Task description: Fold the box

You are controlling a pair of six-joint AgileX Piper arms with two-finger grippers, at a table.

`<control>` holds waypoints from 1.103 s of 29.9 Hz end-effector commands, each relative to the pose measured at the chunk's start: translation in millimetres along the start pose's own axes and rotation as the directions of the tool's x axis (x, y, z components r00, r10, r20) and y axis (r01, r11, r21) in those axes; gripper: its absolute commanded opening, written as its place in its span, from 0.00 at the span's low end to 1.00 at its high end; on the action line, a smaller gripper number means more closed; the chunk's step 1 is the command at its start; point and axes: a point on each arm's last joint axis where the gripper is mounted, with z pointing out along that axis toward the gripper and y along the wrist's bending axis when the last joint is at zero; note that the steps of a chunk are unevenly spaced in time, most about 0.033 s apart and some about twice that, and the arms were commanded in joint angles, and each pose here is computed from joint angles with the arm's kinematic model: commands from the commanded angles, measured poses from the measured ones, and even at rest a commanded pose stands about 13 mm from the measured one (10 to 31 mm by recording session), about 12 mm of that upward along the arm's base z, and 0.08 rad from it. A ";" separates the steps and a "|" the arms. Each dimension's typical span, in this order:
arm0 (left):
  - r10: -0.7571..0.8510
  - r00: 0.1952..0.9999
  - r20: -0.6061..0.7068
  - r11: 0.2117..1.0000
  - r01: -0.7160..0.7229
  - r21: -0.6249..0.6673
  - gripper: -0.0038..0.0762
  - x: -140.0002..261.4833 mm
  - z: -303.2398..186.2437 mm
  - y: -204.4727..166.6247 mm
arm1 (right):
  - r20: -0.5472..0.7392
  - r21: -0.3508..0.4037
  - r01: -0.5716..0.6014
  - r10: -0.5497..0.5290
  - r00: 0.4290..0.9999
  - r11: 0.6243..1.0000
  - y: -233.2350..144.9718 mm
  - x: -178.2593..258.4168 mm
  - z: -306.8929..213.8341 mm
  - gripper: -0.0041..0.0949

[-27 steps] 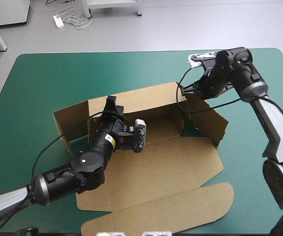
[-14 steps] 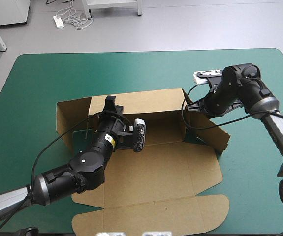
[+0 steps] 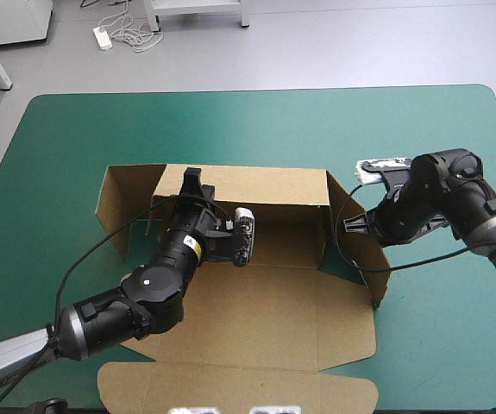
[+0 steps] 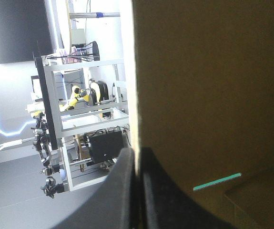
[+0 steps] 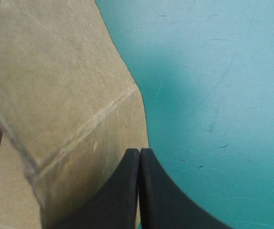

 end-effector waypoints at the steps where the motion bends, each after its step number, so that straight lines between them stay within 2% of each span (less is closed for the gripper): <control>1: -0.009 1.000 0.015 0.998 0.010 -0.070 0.04 1.1 -7.4 15.5 | 0.059 -0.062 -0.002 0.006 0.998 0.998 5.8 7.8 -23.7 0.04; 8: -0.009 1.000 0.013 0.998 0.010 -0.070 0.04 1.3 -7.4 15.5 | 0.113 -0.154 0.003 0.015 0.993 0.988 13.1 20.7 -45.4 0.04; 11: -0.009 1.000 0.013 0.998 0.010 -0.070 0.04 1.3 -7.4 15.5 | 0.090 -0.185 -0.006 0.023 0.996 0.983 15.3 29.6 -41.9 0.04; 15: -0.009 1.000 0.013 0.998 0.010 -0.070 0.04 1.3 -7.4 15.5 | 0.053 -0.179 0.002 0.008 0.999 0.984 12.5 40.5 -27.2 0.04; 21: -0.009 1.000 0.013 0.998 0.010 -0.070 0.04 1.3 -7.4 15.5 | 0.194 -0.177 0.048 -0.013 0.981 0.983 9.9 42.7 -20.1 0.04; 26: -0.008 1.000 0.017 0.998 0.010 -0.069 0.04 0.9 -7.4 15.5 | 0.151 -0.206 0.044 -0.013 0.988 0.977 11.3 49.0 -11.4 0.04; 28: -0.008 1.000 0.017 0.998 0.010 -0.069 0.04 0.9 -7.4 15.5 | 0.142 -0.217 0.045 -0.014 0.990 0.975 12.2 52.4 -15.1 0.04; 33: -0.008 1.000 0.015 0.998 0.010 -0.070 0.04 1.1 -7.4 15.5 | 0.221 -0.234 0.054 -0.001 0.975 0.971 15.1 56.3 -49.6 0.04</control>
